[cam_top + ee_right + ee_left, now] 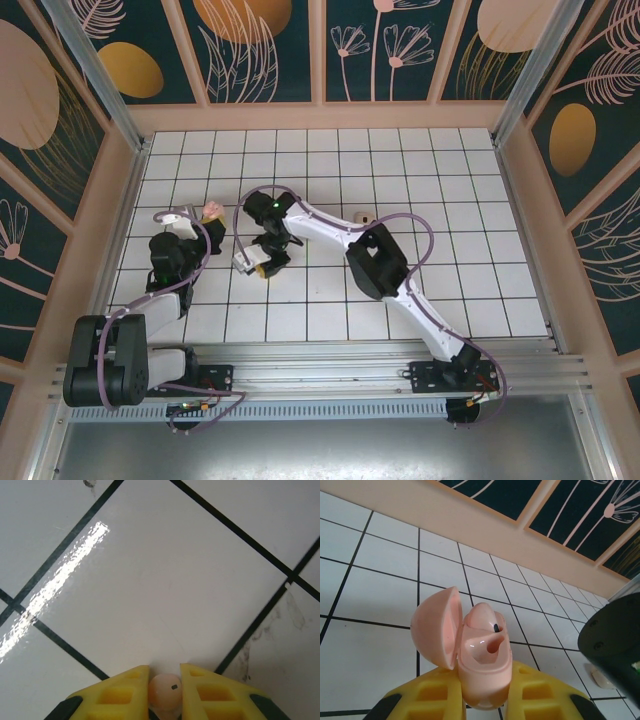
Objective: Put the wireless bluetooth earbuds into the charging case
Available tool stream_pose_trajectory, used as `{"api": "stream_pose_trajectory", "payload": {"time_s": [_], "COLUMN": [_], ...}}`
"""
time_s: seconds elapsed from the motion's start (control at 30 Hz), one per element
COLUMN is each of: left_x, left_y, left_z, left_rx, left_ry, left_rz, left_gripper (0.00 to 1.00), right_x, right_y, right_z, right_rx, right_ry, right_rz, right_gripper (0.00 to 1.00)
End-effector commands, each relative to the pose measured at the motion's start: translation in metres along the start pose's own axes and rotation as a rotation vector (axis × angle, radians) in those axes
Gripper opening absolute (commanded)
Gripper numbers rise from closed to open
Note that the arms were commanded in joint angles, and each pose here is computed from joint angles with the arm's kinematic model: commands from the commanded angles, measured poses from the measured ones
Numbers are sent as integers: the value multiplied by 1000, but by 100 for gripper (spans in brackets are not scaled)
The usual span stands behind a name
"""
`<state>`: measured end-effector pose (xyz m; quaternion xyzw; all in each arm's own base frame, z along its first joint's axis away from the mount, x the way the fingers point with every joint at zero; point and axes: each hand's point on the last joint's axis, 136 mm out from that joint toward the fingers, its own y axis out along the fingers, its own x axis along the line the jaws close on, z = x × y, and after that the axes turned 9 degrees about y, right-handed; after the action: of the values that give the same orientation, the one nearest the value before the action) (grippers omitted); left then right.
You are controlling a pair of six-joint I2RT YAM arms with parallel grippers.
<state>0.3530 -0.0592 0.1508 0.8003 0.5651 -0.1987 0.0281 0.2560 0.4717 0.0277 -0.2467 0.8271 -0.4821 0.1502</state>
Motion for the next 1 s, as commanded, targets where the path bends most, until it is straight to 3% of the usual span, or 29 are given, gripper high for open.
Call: {"api": "stream_pose_trajectory", "payload": {"time_s": [0.0,0.4,0.57,0.97], "left_x": [-13,-65,-89,-179], "left_y": [0,-5,-4,7], "left_z": [-17,-17,-12,19], "left_rx": [-41,-102,-113,-123], "left_ry": [66,176,212,383], "left_rz": [64,235,303,565], "left_gripper": [14,13,13,13], "right_x": [-5,37,57,65], "right_y": [-49,-138,-174,-253], "right_z": [-22,-26,-26,0], "right_rx": [-115,-593,-737,-1072], "right_ry": [75,344,438,708], "right_rz": [72,101,130,385], "right_gripper": [19,18,18,19]}}
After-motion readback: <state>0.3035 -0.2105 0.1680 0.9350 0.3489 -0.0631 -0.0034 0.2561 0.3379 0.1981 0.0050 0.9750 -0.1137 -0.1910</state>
